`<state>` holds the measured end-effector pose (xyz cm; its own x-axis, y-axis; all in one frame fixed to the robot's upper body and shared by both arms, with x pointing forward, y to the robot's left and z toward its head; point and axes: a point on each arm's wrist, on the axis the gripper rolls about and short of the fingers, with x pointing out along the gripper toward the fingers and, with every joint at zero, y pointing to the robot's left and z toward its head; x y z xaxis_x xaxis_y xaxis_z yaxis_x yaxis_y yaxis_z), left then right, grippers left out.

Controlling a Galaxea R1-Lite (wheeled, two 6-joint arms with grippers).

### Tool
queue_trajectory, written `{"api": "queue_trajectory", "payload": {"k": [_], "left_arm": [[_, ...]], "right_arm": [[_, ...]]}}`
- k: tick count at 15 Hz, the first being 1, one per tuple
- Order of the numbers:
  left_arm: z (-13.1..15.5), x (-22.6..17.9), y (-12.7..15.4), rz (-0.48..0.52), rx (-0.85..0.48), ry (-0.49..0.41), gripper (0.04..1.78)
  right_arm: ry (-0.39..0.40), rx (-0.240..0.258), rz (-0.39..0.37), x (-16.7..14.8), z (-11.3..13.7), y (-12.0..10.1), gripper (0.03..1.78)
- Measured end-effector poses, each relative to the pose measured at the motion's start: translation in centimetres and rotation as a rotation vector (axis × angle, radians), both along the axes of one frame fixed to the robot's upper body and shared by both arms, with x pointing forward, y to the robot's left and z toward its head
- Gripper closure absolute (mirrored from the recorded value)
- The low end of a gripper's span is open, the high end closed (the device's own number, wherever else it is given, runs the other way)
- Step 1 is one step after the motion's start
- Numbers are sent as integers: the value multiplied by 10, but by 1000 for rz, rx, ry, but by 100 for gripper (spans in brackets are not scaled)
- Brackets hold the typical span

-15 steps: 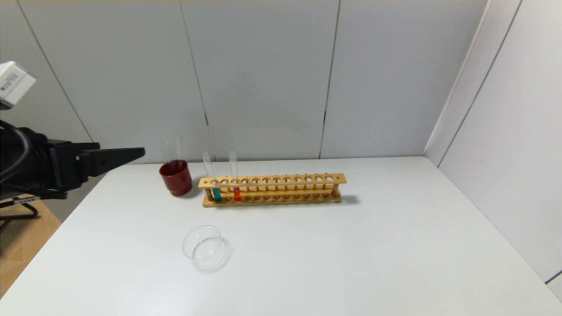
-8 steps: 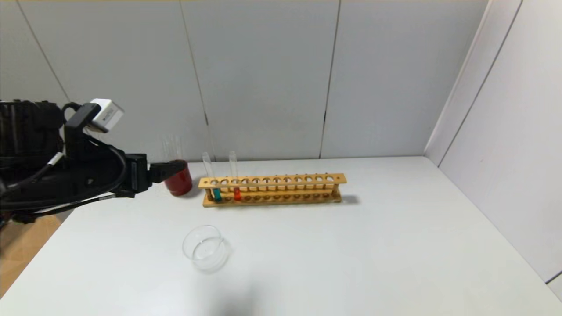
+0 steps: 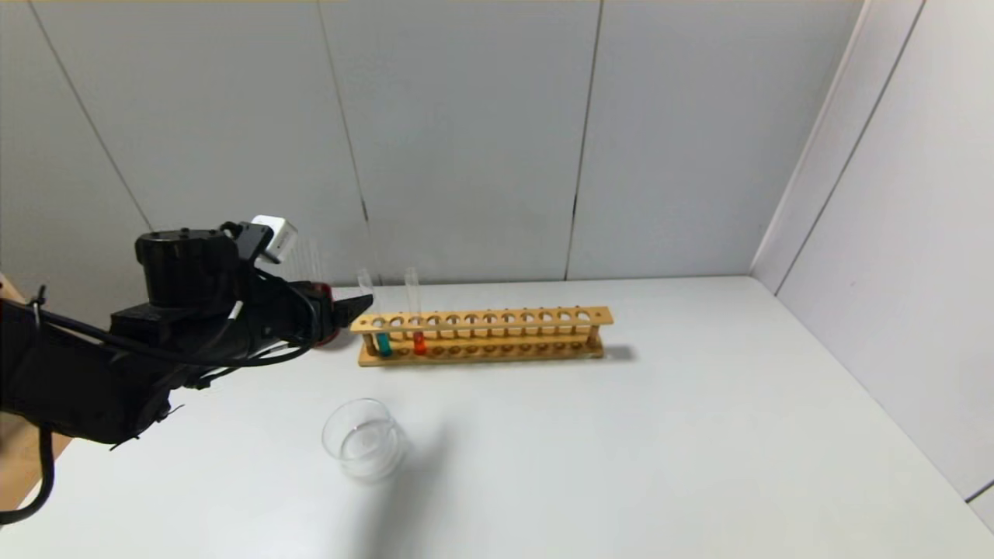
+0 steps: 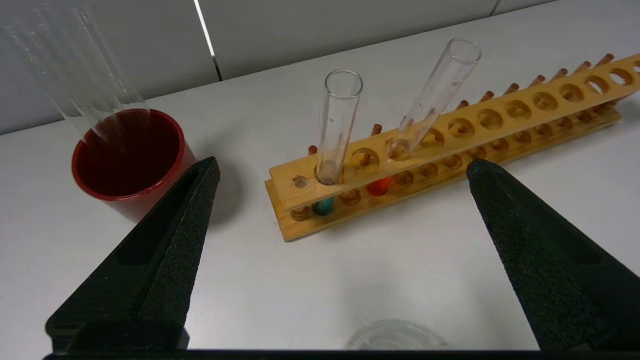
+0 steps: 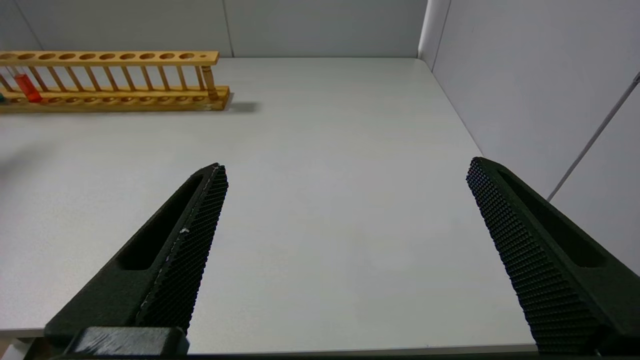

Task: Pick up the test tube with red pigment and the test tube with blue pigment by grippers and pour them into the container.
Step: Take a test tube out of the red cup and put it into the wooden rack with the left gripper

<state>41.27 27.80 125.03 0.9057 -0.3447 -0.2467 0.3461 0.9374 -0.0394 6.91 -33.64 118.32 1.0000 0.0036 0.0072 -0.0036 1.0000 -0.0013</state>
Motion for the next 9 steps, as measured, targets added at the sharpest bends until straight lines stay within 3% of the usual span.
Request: {"api": "queue_trajectory", "payload": {"k": [4,9], "left_arm": [[-21,23,-4,3,-1,39,9],[-27,53,-8,17,-52,35,9]], "right_arm": [[0,0,0,0,0,0,6],[0,0,0,0,0,0,6]]}}
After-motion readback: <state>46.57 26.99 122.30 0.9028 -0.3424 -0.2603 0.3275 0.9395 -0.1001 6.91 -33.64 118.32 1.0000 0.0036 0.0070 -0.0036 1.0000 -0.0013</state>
